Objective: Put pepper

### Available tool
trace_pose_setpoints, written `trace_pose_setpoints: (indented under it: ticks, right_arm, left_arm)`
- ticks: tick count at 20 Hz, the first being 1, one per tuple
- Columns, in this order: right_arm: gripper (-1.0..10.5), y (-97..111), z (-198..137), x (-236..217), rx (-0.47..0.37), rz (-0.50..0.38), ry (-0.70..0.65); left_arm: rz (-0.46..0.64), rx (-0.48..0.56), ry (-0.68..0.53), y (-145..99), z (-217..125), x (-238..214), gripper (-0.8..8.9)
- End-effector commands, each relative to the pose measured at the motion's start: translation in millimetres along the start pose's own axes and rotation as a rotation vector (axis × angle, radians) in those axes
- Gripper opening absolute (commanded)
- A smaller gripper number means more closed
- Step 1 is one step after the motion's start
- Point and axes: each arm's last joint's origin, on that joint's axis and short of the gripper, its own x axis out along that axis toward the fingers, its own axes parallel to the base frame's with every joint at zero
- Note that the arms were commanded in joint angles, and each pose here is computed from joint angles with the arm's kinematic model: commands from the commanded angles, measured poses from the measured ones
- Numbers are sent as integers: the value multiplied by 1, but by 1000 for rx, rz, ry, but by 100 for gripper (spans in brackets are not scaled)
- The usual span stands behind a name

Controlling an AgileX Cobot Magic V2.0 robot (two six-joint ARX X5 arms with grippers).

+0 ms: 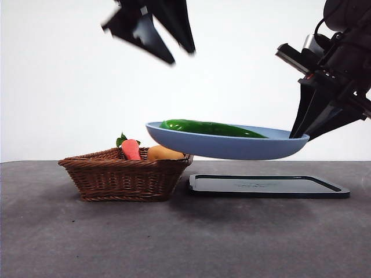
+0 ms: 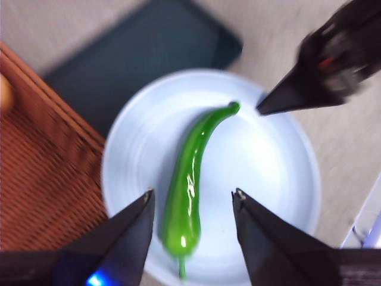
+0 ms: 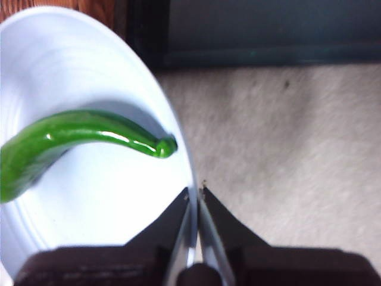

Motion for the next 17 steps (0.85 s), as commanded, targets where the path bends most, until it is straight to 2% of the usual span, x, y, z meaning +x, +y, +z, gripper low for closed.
trace_pose_setpoints:
  ticks: [1,4,7,13,17]
  right_arm:
    - [5,1,23,-18,12,-6,-106]
    - [5,-9,50,-36,53,-60,-188]
    - [5,-22,78,-37,98,-102,-206]
    - [5,-58,117,2,158,-143,-151]
    - [5,-80,127,32,183,-154,-127]
  left_arm:
    - [5,11,-77,-4,6,-26,236]
    - [19,19,-153,-6,5,-58,236]
    - [21,29,-205,-11,3,-78,236]
    - [21,37,-248,-14,1,-95,236]
    - [21,33,-249,-14,0,-96,236]
